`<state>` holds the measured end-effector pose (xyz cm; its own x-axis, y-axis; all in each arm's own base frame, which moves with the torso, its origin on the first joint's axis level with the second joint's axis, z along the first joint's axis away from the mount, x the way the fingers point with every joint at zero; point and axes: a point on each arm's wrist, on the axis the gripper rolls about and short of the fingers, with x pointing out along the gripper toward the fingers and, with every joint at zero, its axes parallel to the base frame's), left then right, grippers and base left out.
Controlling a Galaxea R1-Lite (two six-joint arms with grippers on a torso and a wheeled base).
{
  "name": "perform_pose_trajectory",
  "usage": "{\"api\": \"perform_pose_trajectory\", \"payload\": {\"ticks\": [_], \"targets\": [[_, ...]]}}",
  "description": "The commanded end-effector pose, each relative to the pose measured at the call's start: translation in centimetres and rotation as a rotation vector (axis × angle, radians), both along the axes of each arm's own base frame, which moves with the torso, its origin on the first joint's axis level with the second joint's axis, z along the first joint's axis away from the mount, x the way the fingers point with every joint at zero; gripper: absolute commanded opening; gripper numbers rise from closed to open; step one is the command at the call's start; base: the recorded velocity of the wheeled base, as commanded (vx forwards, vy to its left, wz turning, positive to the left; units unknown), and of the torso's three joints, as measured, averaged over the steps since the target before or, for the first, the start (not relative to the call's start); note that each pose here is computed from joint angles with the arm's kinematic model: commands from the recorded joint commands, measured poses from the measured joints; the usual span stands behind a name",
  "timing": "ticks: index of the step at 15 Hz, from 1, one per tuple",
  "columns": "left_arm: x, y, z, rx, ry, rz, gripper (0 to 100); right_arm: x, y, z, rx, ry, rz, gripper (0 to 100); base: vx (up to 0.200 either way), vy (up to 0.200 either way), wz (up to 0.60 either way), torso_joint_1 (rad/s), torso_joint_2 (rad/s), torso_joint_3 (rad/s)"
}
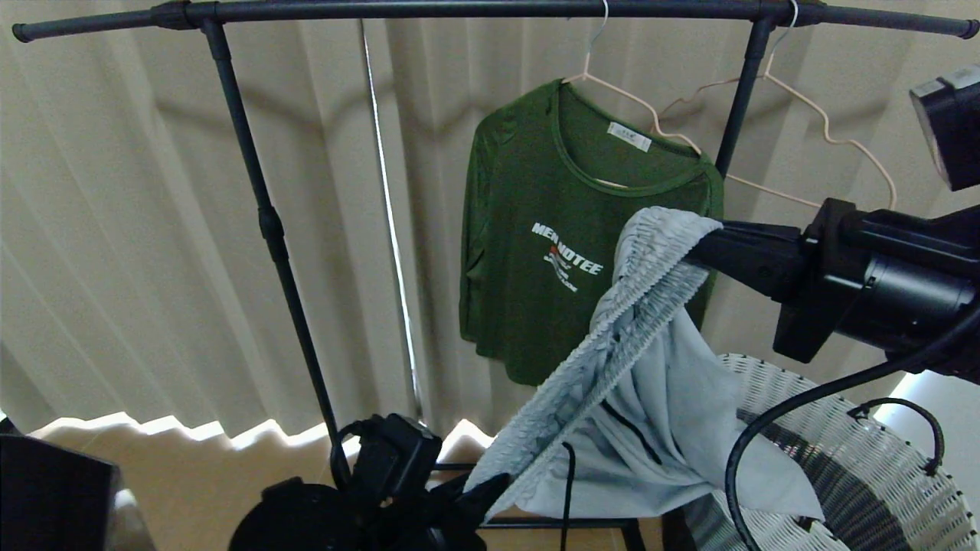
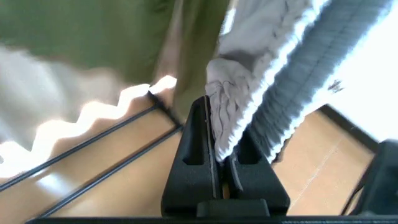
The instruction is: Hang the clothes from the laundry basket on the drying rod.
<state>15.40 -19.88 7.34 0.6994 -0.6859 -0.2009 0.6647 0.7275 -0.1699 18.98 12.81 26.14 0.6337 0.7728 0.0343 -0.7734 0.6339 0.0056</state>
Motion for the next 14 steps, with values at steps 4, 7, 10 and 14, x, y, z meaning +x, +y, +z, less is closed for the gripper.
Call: {"api": "perform_pose_trajectory", "payload": {"ticks": [4, 7, 10, 14], "targets": [[0.8, 7.5, 10.1, -0.08, -0.156, 0.108, 0, 1.4, 0.9, -1.2, -0.023, 0.037, 0.0, 0, 0.0, 0.0, 0.0, 0.0, 0.0, 0.0], [-0.9, 9.4, 16.5, -0.057, -0.129, 0.115, 0, 1.5, 0.9, -0.9, -0.018, 0.028, -0.005, 0, 0.0, 0.0, 0.0, 0.0, 0.0, 0.0], [-2.1, 10.9, 21.1, -0.009, -0.134, 0.12, 0, 2.2, 0.5, 0.4, 0.003, -0.007, -0.037, 0, 0.0, 0.0, 0.0, 0.0, 0.0, 0.0], [0.0, 11.7, 26.3, 0.011, -0.289, 0.22, 0, 4.2, -1.2, 2.5, 0.028, -0.069, -0.133, 0, 0.0, 0.0, 0.0, 0.0, 0.0, 0.0]]}}
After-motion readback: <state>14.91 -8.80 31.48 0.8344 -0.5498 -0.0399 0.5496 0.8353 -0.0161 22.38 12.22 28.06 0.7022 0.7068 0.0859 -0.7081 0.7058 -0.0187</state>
